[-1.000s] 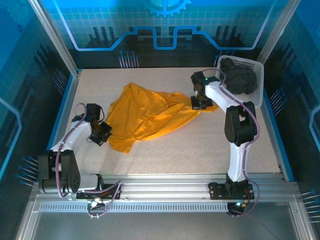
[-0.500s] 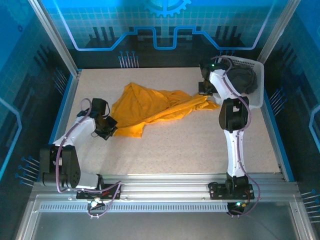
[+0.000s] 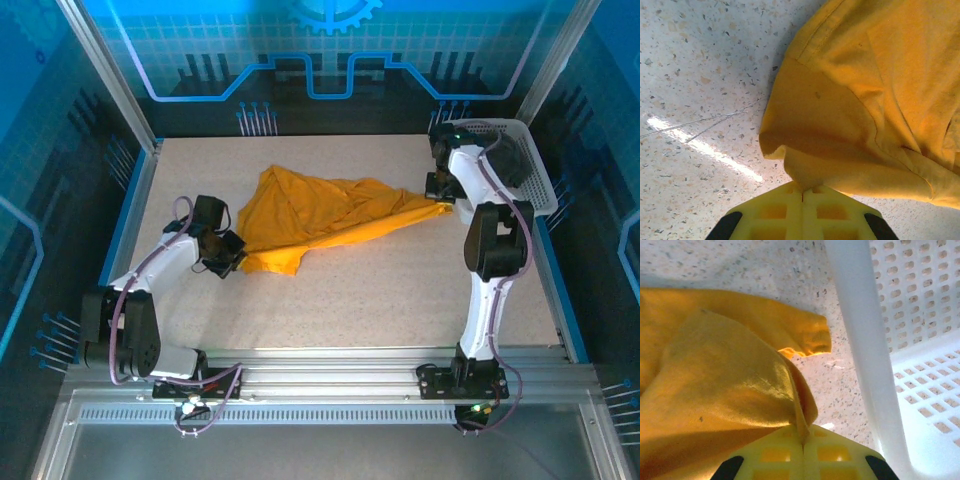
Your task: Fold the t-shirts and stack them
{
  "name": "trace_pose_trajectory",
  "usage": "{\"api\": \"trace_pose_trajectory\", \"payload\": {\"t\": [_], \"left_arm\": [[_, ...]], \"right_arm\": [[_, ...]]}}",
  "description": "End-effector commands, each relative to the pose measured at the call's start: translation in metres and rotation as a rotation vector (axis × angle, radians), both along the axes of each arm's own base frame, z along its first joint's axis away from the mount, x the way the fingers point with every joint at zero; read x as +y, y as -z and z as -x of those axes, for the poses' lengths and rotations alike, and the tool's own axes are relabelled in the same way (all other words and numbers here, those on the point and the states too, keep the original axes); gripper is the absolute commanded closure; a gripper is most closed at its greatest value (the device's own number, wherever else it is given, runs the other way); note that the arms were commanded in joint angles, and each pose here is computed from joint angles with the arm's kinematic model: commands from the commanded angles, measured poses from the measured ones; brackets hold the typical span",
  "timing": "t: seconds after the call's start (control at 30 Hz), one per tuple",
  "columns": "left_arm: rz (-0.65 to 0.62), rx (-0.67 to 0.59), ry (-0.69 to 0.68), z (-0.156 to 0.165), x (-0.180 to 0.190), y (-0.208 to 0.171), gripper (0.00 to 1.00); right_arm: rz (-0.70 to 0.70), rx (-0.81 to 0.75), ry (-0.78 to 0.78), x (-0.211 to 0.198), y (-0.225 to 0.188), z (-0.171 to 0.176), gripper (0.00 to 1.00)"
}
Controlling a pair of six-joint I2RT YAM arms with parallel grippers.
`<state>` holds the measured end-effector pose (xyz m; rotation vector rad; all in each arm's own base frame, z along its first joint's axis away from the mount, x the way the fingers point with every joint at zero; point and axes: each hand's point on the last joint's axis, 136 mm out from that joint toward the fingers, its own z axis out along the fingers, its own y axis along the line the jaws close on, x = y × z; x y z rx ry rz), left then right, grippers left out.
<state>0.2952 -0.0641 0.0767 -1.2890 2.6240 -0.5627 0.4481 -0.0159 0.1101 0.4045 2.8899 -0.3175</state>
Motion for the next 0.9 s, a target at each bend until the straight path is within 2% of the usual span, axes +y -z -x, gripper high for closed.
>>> {"api": "trace_pose_trajectory", "payload": {"t": [0.0,0.13,0.23,0.37,0.47,0.53,0.67,0.87], "left_arm": [[0.024,-0.028,-0.018,-0.007,-0.004,-0.014,1.00],[0.047,-0.133,-0.059,-0.024,-0.004,-0.051,1.00],[0.048,-0.272,-0.104,-0.043,0.000,-0.100,1.00],[0.009,-0.534,-0.204,-0.063,0.019,-0.191,1.00],[-0.014,-0.739,-0.264,-0.066,0.032,-0.263,1.00],[-0.025,-0.869,-0.299,-0.059,0.041,-0.307,1.00],[-0.081,-1.101,-0.344,-0.024,0.059,-0.394,1.00],[-0.130,-1.354,-0.380,0.035,0.074,-0.497,1.00]], "right_arm": [[-0.077,-0.103,-0.045,0.035,-0.036,0.000,1.00],[-0.221,-0.136,-0.061,0.076,-0.064,0.017,1.00],[-0.328,-0.200,-0.055,0.097,-0.097,0.026,1.00],[-0.431,-0.335,-0.063,0.110,-0.157,0.028,1.00],[-0.473,-0.466,-0.087,0.112,-0.210,0.029,1.00],[-0.499,-0.569,-0.107,0.113,-0.244,0.034,1.00],[-0.574,-0.778,-0.140,0.113,-0.304,0.059,1.00],[-0.692,-1.083,-0.208,0.109,-0.384,0.121,1.00]]}}
